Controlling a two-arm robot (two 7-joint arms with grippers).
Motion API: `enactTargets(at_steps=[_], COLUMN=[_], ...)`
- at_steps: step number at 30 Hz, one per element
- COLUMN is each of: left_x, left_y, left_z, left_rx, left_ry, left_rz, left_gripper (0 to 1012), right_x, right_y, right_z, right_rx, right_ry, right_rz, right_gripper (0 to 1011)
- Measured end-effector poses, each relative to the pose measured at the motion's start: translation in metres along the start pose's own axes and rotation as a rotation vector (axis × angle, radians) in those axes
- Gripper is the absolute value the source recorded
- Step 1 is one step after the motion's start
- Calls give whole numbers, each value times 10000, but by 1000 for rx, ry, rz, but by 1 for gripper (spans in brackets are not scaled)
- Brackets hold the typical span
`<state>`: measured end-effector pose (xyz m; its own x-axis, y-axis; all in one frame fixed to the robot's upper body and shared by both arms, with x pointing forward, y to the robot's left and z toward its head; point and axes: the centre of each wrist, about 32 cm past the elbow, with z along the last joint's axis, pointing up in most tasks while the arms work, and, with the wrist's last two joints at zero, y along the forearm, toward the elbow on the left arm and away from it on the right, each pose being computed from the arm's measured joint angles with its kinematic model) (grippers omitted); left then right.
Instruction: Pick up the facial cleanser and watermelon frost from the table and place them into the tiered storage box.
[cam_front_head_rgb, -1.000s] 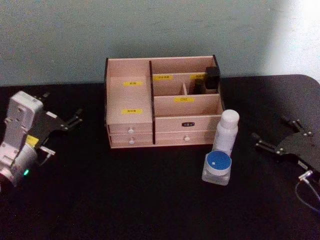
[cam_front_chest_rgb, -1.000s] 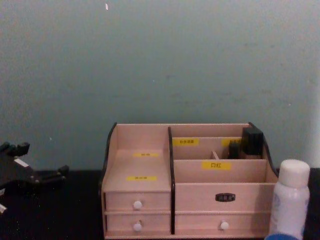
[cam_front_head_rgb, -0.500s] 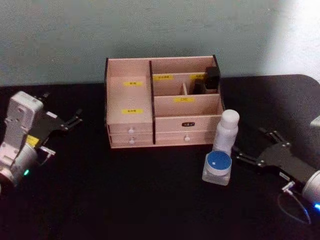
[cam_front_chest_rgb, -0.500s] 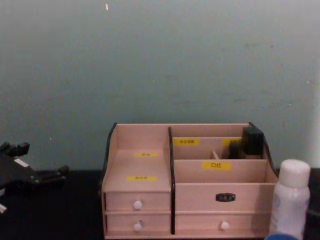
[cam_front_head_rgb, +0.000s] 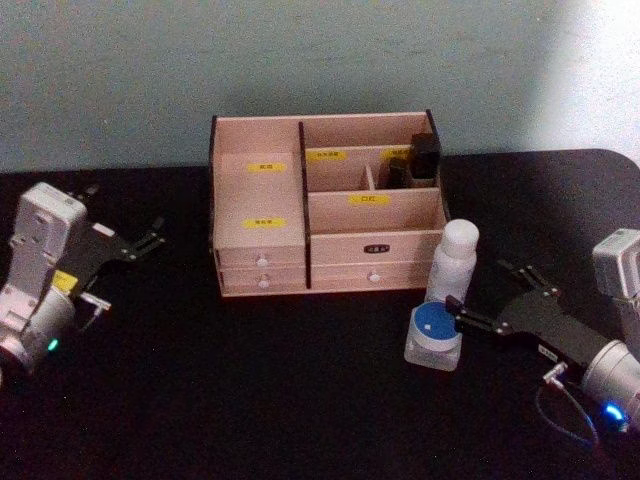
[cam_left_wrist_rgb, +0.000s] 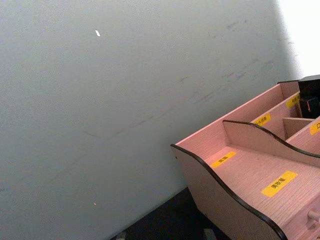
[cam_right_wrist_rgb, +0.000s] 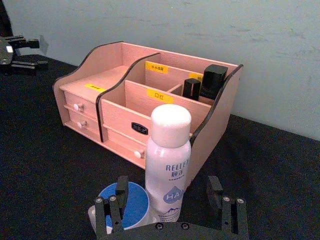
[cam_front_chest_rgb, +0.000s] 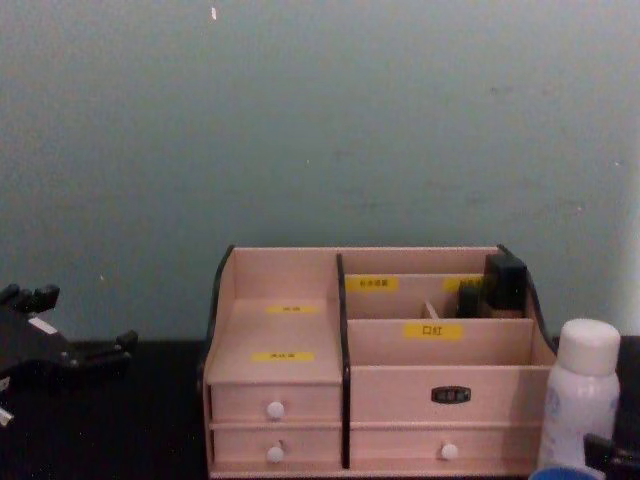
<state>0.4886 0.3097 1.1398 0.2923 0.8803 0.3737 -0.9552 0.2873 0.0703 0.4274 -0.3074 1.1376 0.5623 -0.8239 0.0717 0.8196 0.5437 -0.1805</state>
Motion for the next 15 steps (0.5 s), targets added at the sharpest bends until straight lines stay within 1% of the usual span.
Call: enactTargets(at_steps=[5,15], left_x=[0,0], left_y=[0,0], left_z=[0,0], left_rx=[0,0], left_ry=[0,0], left_rz=[0,0], left_gripper=[1001,1001], right_x=[9,43], right_y=[71,175], right_z=[-40,-58], right_rx=[3,15], right_ry=[2,5], right_rz=[-8,-5], right_gripper=[1002,1003])
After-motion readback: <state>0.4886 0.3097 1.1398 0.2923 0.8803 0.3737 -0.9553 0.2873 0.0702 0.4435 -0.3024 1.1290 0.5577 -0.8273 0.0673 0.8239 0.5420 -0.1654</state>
